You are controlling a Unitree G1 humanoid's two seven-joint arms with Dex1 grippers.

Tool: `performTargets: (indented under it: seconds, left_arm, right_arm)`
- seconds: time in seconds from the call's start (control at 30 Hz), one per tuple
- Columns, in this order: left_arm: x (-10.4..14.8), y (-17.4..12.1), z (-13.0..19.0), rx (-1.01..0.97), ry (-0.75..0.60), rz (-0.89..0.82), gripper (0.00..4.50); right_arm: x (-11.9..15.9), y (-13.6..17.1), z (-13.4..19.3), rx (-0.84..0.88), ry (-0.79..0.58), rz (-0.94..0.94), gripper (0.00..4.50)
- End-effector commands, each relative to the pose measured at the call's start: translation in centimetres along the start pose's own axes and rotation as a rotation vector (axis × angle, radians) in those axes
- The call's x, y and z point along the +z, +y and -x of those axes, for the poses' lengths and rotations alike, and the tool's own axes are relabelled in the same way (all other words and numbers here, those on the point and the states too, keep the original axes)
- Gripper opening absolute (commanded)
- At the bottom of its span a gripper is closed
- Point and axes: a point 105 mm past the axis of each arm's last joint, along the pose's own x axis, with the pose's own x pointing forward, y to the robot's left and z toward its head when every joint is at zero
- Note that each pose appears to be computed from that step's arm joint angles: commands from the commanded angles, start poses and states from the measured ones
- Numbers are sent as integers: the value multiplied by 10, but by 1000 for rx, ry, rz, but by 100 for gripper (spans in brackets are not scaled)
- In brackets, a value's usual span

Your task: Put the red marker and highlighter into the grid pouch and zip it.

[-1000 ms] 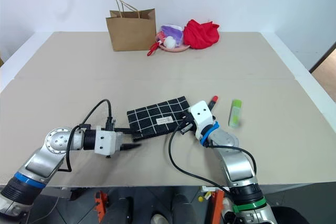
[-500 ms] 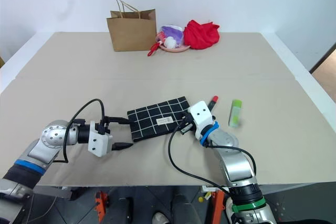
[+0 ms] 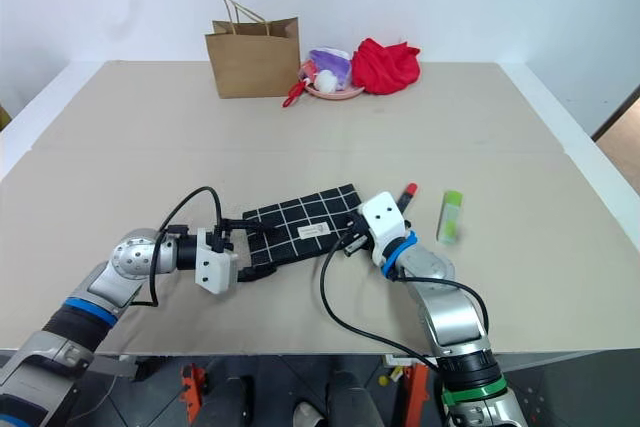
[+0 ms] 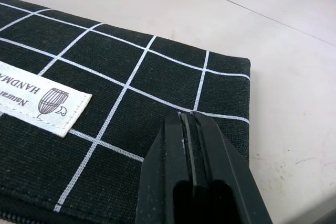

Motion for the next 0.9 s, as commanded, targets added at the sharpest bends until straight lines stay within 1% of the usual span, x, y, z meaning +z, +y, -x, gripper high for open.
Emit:
performTargets:
  seconds: [0.03,0.1,0.13,0.17,0.2,0.27,0.3,0.33,0.6,0.63,0.7,0.73,0.83,0.87,0.9]
  left_arm:
    - [-7,-6,-7,-30,33,3,357]
    - [-9,-6,-9,-38,38,0,301]
    - [-9,-6,-9,-39,37,-3,249]
    - [-9,-6,-9,-43,36,-1,208]
    - [-9,-7,-10,-49,33,-1,153]
    - [-9,-8,-9,-57,36,-5,67]
    - [-10,-9,-9,-58,36,-3,9]
    - [-10,-9,-9,-61,39,-8,3]
    - [-12,-3,2,-84,45,-12,3]
    - [-11,0,4,-75,38,2,3]
    - [-7,11,7,-27,13,97,3]
    - [-5,18,8,1,-1,133,0]
    - [-1,26,10,30,-19,204,0]
    - [1,29,10,41,-26,235,0]
    - [3,30,10,49,-31,258,0]
  right_arm:
    - [13,-3,3,-6,-37,25,0]
    - [13,-3,3,-6,-36,28,0]
    - [13,-4,3,-7,-36,29,0]
    - [14,-4,3,-7,-36,30,0]
    - [14,-4,4,-6,-35,31,0]
    - [14,-5,4,-6,-34,32,0]
    - [14,-5,4,-6,-34,32,0]
    - [14,-5,4,-5,-34,32,0]
    - [16,-5,4,-3,-42,41,0]
    - [18,-5,4,-2,-51,42,0]
    - [28,-6,6,7,-95,30,0]
    - [36,-5,7,21,-128,13,31]
    - [55,-8,11,27,-197,-36,145]
    - [70,-11,18,37,-240,-30,199]
    - [80,-12,23,47,-269,-23,242]
